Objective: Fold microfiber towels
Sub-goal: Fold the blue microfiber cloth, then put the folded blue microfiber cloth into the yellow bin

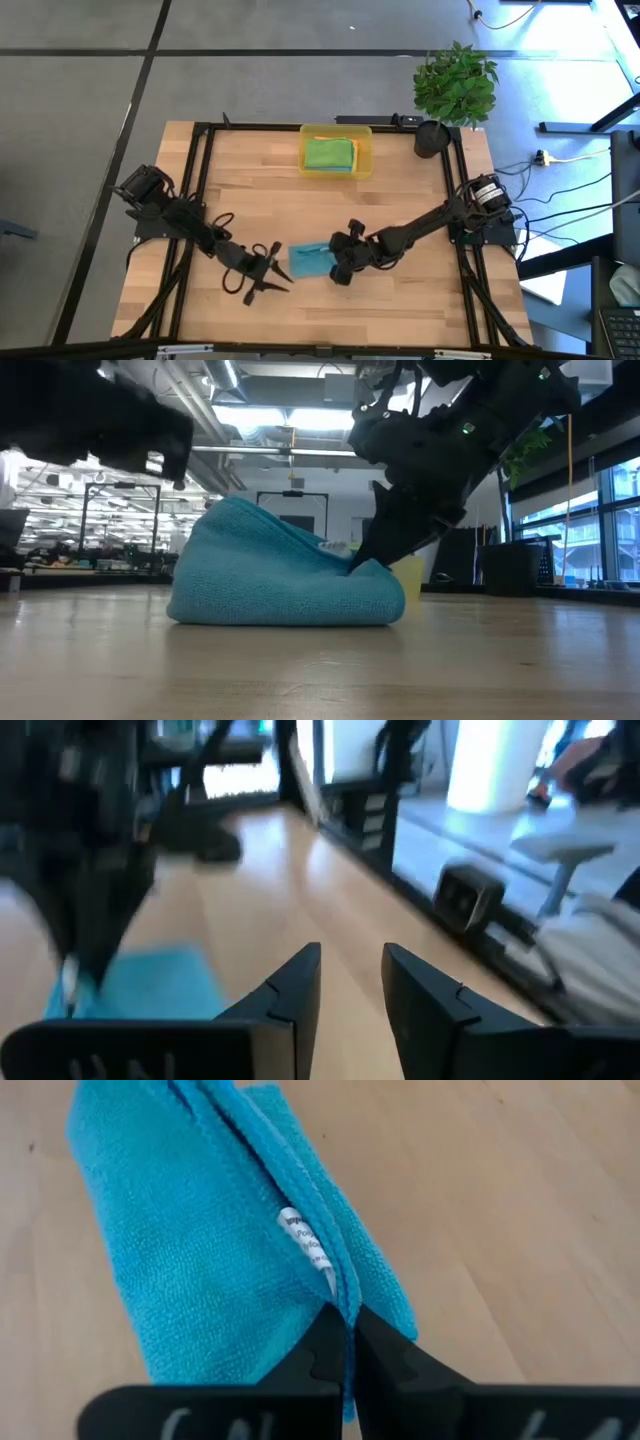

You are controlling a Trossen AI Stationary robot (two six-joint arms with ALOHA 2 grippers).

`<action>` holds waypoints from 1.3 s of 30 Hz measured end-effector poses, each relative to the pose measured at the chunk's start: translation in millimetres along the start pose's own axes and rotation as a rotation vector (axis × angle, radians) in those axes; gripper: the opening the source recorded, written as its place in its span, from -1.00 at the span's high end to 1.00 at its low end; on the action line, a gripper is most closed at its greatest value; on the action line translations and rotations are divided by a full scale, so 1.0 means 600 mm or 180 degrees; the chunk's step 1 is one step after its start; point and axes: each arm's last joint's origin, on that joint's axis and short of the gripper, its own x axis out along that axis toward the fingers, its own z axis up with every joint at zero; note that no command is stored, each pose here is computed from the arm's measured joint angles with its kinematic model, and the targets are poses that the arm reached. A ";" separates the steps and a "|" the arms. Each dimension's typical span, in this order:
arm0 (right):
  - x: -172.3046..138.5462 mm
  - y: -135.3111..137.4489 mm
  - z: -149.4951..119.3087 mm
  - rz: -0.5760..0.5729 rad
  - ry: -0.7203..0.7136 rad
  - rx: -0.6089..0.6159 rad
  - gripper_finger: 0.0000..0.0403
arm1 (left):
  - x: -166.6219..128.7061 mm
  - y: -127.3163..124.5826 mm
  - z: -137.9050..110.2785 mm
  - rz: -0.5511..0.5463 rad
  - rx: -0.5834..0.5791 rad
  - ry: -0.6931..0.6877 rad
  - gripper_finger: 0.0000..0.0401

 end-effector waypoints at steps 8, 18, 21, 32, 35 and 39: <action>0.001 -0.001 0.002 -0.0056 -0.0064 -0.0054 0.79 | -0.001 0.019 -0.020 0.0702 0.0061 0.0394 0.51; -0.006 0.004 0.025 -0.0129 -0.0101 -0.0213 0.07 | 0.000 0.046 -0.024 0.0945 -0.0110 0.0450 0.51; -0.017 0.015 0.044 -0.0204 -0.0195 -0.0320 -0.02 | 0.000 0.049 -0.024 0.1006 -0.0112 0.0451 0.51; 0.004 0.048 0.020 -0.0200 -0.0221 -0.0578 0.11 | -0.004 0.061 -0.043 0.1266 -0.0106 0.0810 0.51; 0.028 0.046 0.005 -0.0280 -0.0115 -0.0598 0.18 | -0.006 0.070 -0.049 0.1366 -0.0160 0.0926 0.51; 0.048 0.038 -0.003 -0.0353 -0.0039 -0.0555 0.25 | -0.008 0.079 -0.053 0.1460 -0.0207 0.0995 0.51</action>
